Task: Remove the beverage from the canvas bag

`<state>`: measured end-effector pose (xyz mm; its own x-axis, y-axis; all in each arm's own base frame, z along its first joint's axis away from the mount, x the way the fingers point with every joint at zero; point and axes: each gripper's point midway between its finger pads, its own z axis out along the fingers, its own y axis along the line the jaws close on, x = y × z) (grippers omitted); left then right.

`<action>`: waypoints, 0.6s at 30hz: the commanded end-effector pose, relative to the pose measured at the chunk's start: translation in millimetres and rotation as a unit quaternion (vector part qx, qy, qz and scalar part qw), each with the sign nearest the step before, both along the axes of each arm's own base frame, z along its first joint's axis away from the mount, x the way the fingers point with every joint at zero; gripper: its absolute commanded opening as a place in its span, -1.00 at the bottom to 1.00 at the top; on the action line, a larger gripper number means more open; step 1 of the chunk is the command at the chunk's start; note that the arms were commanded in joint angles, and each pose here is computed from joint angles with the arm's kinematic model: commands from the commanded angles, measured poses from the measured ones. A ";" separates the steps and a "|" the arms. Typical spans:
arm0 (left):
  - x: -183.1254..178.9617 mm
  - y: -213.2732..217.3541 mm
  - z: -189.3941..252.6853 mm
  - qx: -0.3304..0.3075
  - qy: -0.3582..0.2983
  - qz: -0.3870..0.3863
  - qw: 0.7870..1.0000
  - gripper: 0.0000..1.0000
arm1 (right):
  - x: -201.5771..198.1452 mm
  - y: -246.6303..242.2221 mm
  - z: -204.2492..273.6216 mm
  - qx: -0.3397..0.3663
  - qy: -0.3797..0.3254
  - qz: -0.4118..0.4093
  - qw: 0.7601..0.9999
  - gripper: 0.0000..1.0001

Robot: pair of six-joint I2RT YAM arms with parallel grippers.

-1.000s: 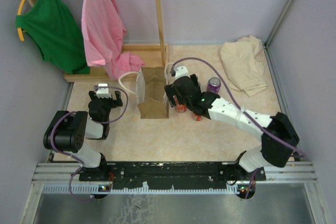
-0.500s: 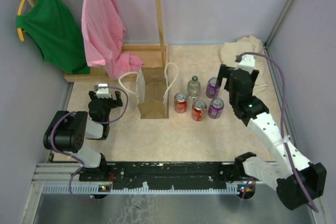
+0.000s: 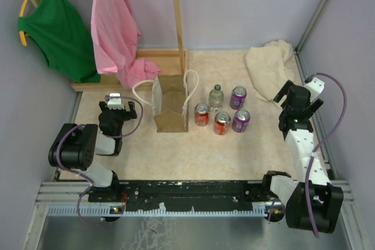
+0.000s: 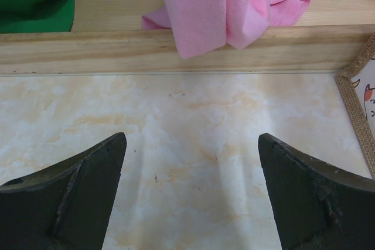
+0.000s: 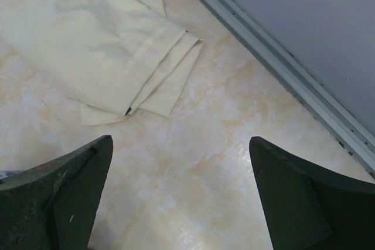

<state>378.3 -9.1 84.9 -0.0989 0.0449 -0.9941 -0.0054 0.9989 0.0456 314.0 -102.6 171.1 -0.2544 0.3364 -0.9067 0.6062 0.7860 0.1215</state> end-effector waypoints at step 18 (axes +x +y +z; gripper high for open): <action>4.9 -0.5 7.4 0.001 -0.015 0.001 1.000 1.00 | -4.8 -13.0 31.8 0.002 -0.107 -0.061 0.992 0.98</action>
